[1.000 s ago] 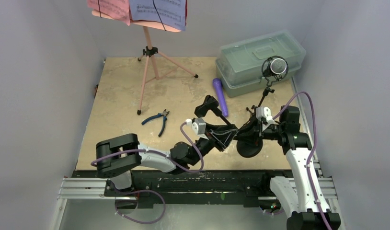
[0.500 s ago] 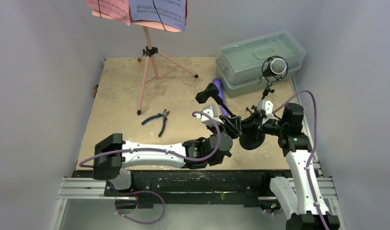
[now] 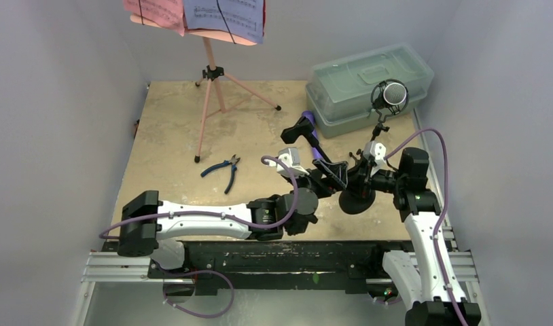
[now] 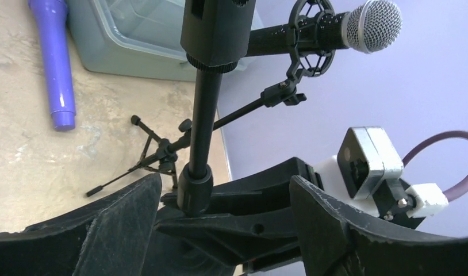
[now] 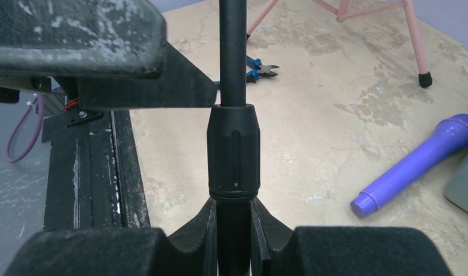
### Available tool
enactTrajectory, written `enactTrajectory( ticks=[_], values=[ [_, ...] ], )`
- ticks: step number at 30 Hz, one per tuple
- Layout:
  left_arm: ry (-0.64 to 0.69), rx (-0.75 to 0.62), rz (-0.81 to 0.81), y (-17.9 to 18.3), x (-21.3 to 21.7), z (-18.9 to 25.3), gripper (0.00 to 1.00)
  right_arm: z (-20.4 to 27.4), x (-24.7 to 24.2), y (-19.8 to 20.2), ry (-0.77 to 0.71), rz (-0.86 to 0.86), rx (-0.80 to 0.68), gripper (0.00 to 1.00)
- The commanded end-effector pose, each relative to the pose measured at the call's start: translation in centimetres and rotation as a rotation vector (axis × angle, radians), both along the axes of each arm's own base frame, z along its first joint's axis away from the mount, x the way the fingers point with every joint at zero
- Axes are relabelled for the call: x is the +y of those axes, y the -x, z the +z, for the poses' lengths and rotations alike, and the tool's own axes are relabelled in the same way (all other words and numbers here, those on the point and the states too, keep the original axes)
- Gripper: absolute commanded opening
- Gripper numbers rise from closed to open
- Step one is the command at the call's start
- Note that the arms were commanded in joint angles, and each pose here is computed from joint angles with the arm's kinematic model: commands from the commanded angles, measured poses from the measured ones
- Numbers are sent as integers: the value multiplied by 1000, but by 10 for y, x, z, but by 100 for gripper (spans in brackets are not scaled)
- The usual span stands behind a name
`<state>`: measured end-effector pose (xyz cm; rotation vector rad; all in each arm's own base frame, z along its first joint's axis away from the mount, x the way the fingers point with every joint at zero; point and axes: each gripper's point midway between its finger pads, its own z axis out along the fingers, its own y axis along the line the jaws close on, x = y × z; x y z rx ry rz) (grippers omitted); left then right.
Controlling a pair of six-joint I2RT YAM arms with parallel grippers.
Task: Pack up the instrument practice props
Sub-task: Unscrew the knob on the microphone stand.
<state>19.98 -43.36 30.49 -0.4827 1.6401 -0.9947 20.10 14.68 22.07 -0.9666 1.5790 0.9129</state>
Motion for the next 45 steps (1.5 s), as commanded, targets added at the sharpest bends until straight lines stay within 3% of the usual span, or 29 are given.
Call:
enactTrajectory(
  ticks=[1,5,9,13,20,24,34,45],
  values=[
    [-41,-70,-101,12,7,14,84,12,2,3,-5,37,-65,0],
    [-144,-190,-246,30,13,-6,87,13,5,9,-9,77,-77,0],
    [-202,-422,-453,60,23,-15,90,14,7,16,-16,115,-88,0],
    [-109,-592,-544,73,46,-7,90,15,10,23,-26,155,-103,0],
    [63,-748,-599,69,74,-2,91,17,14,35,-57,213,-107,0],
    [86,-778,-611,65,68,1,100,18,14,37,-65,225,-104,0],
    [167,-836,-691,53,46,0,100,17,15,39,-68,234,-109,0],
    [170,-889,-727,49,27,7,100,18,15,40,-69,237,-113,0]
  ],
)
